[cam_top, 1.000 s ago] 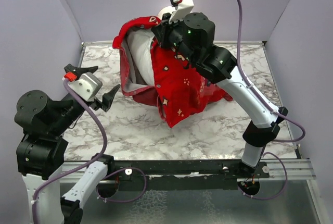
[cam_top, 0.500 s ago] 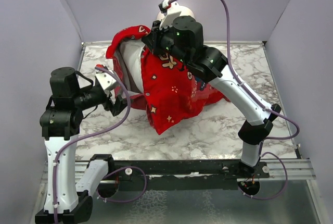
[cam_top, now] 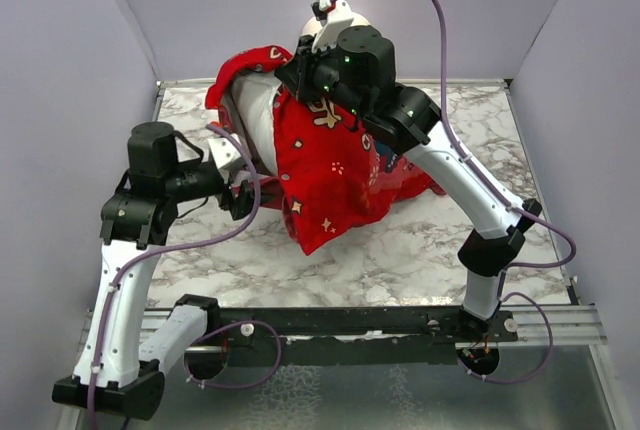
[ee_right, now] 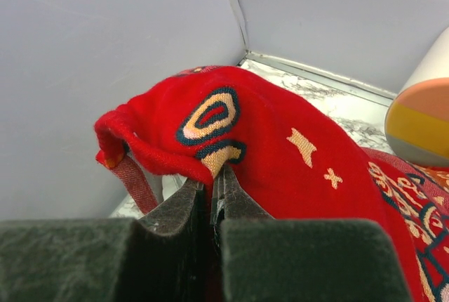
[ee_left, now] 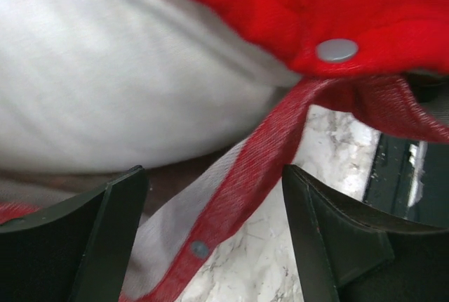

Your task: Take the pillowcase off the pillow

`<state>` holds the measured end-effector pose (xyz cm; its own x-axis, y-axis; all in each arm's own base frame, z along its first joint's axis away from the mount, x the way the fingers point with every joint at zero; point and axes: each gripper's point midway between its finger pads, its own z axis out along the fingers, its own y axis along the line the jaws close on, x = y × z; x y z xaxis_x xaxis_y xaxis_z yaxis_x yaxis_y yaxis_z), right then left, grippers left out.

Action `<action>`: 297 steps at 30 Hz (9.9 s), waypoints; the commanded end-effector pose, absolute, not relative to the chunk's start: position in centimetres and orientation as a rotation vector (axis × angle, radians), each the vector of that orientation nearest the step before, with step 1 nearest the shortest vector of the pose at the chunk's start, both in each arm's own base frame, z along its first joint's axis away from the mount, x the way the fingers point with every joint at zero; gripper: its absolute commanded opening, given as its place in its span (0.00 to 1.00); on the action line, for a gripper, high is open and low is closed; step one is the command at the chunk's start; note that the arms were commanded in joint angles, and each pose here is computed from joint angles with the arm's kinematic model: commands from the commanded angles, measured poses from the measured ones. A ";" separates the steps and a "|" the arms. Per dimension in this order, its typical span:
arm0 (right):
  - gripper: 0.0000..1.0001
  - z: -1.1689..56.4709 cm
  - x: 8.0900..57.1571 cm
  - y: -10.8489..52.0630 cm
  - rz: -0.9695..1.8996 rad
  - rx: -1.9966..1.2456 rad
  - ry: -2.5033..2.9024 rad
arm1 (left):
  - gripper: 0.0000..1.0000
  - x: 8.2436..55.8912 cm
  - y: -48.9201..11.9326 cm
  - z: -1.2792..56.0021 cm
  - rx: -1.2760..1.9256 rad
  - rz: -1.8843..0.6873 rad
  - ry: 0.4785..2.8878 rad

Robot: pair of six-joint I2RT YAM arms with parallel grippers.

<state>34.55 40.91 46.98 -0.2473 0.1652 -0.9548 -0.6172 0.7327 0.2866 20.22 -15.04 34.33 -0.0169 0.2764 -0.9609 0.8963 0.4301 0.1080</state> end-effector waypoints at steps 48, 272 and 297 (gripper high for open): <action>0.01 48.9 47.0 25.7 0.742 0.007 1.662 | 0.00 12.1 -14.6 24.9 1.540 -0.542 1.556; 0.44 51.1 33.4 40.5 0.805 -0.854 1.225 | 0.00 27.3 -20.1 58.3 0.838 -0.422 1.227; 0.01 50.5 35.9 32.5 0.836 -0.589 1.342 | 0.77 31.5 -11.2 57.8 0.439 0.017 1.359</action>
<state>36.99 33.12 50.75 0.0614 0.1675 -0.9840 -0.7951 0.6041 0.0532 29.34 -10.30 58.70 0.2907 0.3573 -0.8876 0.2284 0.8749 0.4270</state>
